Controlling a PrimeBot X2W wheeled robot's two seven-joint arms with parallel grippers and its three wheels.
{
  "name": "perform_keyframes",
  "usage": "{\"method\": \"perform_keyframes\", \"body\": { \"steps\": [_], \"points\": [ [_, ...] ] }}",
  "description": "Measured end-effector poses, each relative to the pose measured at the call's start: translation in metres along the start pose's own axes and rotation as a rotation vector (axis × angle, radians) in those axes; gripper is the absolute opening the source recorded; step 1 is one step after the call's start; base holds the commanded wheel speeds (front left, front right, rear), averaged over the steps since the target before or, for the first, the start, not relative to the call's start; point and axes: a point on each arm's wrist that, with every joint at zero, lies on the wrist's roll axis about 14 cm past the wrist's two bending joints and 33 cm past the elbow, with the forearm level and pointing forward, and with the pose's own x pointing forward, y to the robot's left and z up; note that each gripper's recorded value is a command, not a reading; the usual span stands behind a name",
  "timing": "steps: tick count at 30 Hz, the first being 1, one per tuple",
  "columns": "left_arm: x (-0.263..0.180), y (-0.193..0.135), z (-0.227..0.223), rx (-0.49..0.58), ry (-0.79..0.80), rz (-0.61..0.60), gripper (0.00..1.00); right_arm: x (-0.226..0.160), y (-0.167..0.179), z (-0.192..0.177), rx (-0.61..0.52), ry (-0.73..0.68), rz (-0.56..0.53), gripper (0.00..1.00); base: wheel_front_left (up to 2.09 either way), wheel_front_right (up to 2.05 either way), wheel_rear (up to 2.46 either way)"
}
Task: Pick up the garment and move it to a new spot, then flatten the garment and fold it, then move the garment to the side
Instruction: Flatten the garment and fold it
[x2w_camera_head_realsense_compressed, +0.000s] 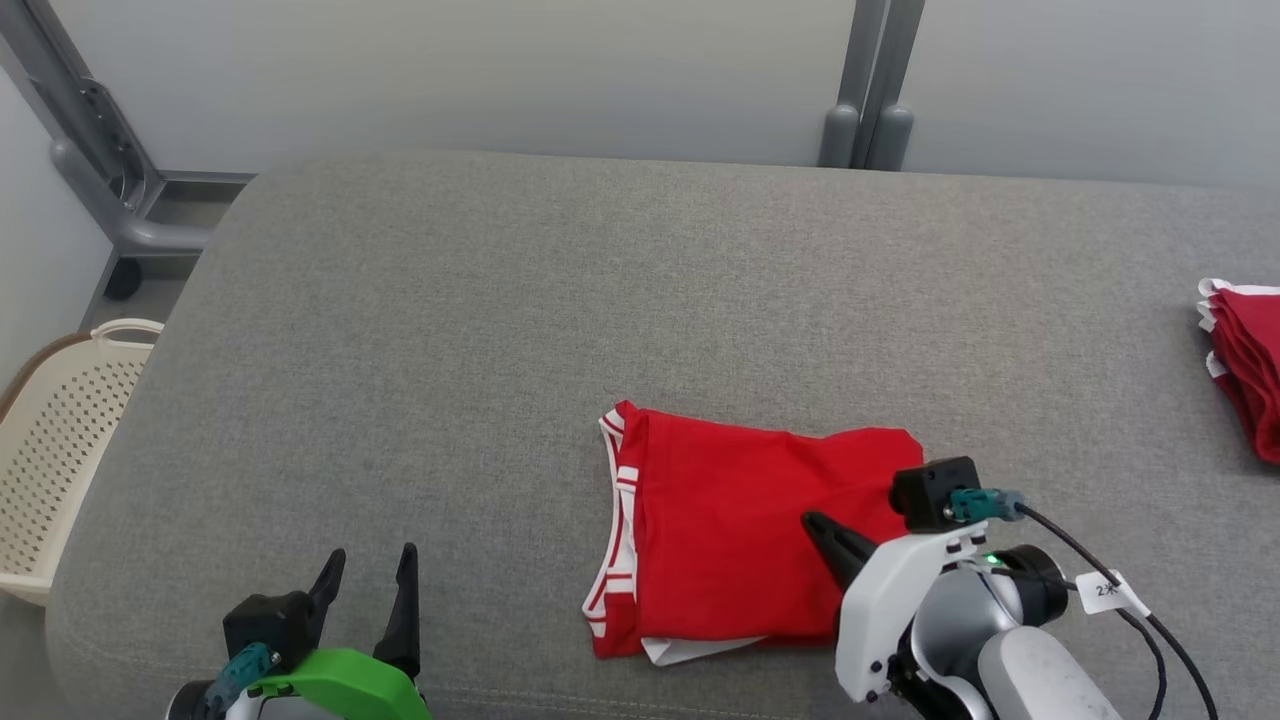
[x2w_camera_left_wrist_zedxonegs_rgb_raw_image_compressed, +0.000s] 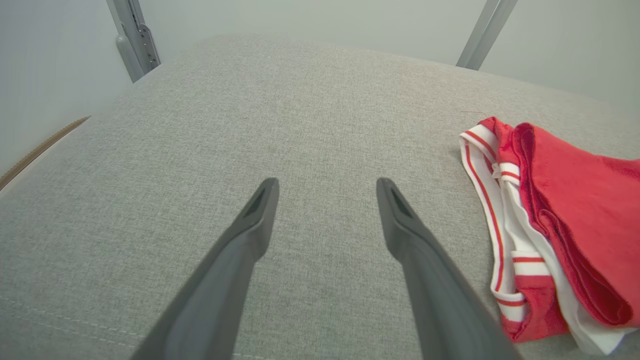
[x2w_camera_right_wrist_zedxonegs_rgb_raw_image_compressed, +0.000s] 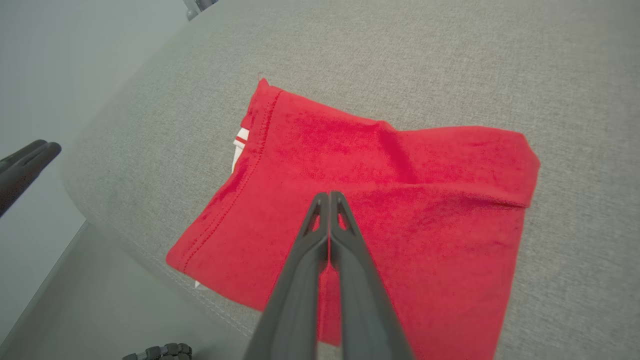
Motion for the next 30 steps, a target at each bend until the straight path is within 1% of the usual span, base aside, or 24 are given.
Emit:
{"method": "perform_keyframes", "body": {
  "steps": [8, 16, 24, 30],
  "points": [
    [0.003, 0.005, -0.003, -0.002, 0.013, 0.015, 1.00, 0.014, 0.033, -0.028, -0.002, 0.056, 0.107, 0.00, 0.00, 0.00, 0.00],
    [0.005, 0.010, -0.006, -0.007, 0.025, 0.031, 1.00, 0.032, 0.042, -0.041, 0.012, 0.062, 0.152, 0.00, 0.00, 0.00, 0.00],
    [0.006, 0.015, -0.011, -0.016, 0.041, 0.048, 1.00, 0.044, 0.067, -0.069, 0.032, 0.144, 0.243, 0.00, 0.00, 0.00, 0.00],
    [0.006, 0.018, -0.013, -0.017, 0.046, 0.058, 1.00, 0.050, 0.076, -0.079, 0.043, 0.167, 0.275, 0.00, 0.00, 0.00, 0.00]
  ]
}}
